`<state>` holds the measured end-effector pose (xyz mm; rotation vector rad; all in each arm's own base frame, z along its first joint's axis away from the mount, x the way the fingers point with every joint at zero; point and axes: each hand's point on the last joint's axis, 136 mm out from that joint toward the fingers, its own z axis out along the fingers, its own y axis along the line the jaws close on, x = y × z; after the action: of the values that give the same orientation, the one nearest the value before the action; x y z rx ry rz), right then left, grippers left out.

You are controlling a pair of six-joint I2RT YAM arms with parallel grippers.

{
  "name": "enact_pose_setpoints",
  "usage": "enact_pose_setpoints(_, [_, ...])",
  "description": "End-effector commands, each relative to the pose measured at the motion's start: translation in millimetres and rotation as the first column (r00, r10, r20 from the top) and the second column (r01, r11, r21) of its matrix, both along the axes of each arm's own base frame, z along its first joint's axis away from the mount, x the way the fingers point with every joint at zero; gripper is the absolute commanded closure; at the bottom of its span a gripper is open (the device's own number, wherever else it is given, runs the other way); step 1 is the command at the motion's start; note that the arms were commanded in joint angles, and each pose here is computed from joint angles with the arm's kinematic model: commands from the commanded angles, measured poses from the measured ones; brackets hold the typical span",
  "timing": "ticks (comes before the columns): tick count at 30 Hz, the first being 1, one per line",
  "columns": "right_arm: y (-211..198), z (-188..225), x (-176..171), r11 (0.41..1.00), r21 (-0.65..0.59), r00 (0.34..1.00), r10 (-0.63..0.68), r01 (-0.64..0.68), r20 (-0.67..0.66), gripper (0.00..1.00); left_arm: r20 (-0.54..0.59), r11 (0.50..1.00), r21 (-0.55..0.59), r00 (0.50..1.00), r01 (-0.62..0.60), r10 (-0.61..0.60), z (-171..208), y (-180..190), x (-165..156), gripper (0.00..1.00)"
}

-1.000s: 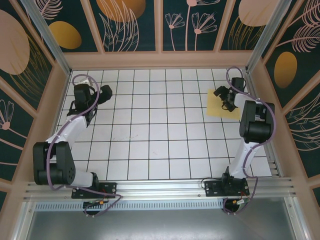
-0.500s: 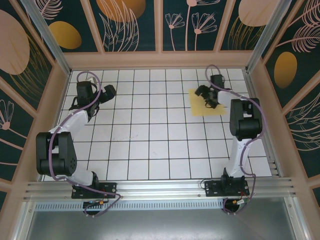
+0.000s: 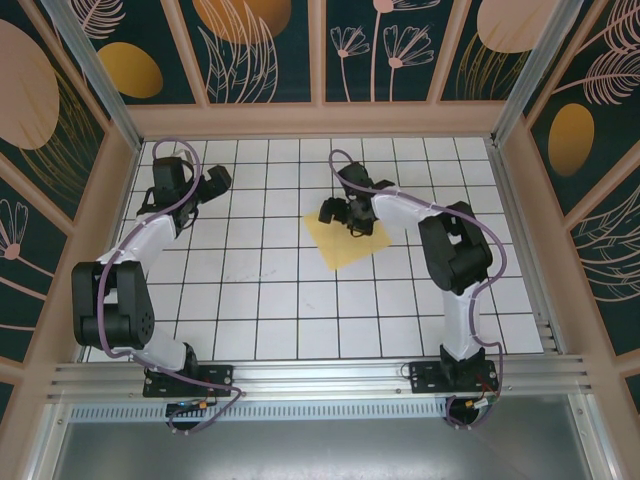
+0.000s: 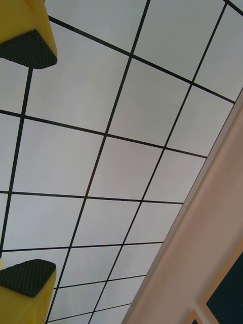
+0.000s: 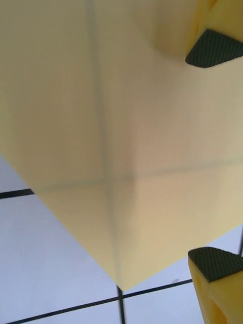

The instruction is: Fold a paper plane with a square sheet of paper (pick it up from the middle)

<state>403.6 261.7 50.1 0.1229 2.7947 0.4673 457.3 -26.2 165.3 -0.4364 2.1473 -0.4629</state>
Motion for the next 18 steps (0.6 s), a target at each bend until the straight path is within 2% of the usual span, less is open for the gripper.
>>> enact_pose_setpoints(1, [-18, 14, 4, 0.969, -0.175, 0.984, 0.180, -0.176, 0.011, 0.01, -0.015, 1.000, -0.020, 1.000, -0.018, 0.018, 7, 2, 0, 0.02])
enact_pose_setpoints(4, [-22, 2, 3, 0.911, -0.271, 0.949, 0.313, -0.312, -0.044, 0.01, -0.019, 1.000, -0.014, 0.999, -0.027, 0.027, 6, 4, -3, 0.01])
enact_pose_setpoints(9, [-3, -8, -5, 0.855, -0.275, 0.896, 0.438, -0.439, -0.068, 0.01, -0.033, 1.000, -0.017, 0.999, -0.027, 0.026, 2, 4, -4, 0.01])
enact_pose_setpoints(18, [5, -22, -8, 0.827, -0.292, 0.876, 0.472, -0.480, -0.102, 0.01, -0.050, 1.000, -0.025, 0.999, -0.010, 0.009, -3, 1, -3, 0.02])
